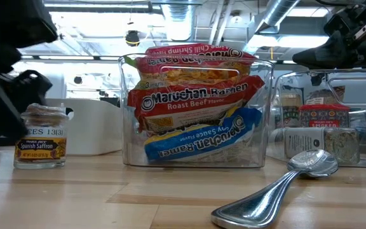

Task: Pick & Place Food Item
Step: Put the brown seasoning bottle into the right transparent bin

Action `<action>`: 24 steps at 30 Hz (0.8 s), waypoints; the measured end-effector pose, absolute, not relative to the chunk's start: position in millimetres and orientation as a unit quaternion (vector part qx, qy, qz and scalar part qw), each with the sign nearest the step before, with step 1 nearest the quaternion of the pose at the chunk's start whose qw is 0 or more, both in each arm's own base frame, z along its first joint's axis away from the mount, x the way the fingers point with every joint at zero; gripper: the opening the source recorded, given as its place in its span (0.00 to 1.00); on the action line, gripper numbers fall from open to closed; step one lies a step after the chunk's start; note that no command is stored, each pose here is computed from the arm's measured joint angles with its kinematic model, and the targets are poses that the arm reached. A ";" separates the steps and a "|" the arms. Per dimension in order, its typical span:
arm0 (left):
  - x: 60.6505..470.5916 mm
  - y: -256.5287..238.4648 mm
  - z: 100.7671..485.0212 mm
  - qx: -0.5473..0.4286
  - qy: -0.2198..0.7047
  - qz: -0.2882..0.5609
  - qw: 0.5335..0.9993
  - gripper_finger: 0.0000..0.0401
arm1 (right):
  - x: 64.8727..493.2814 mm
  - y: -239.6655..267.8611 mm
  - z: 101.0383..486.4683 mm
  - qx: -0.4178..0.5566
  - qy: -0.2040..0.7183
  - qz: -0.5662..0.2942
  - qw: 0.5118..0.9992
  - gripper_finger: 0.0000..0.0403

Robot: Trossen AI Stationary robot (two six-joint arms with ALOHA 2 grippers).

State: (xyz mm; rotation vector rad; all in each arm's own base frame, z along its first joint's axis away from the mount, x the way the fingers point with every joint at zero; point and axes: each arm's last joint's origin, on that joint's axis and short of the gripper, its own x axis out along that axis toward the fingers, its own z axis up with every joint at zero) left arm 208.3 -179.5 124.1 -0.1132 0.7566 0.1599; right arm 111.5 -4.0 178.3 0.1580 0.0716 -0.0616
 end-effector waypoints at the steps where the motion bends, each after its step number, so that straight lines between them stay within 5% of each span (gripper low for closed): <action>1: 209.9 -178.6 123.1 -0.054 0.369 0.079 0.925 0.75 | 111.5 -3.9 178.3 0.079 0.036 -0.031 0.996 0.00; 24: 213.8 -176.2 113.7 -0.061 0.371 0.054 0.925 0.75 | 111.5 -4.0 178.2 0.079 0.036 -0.031 0.996 0.00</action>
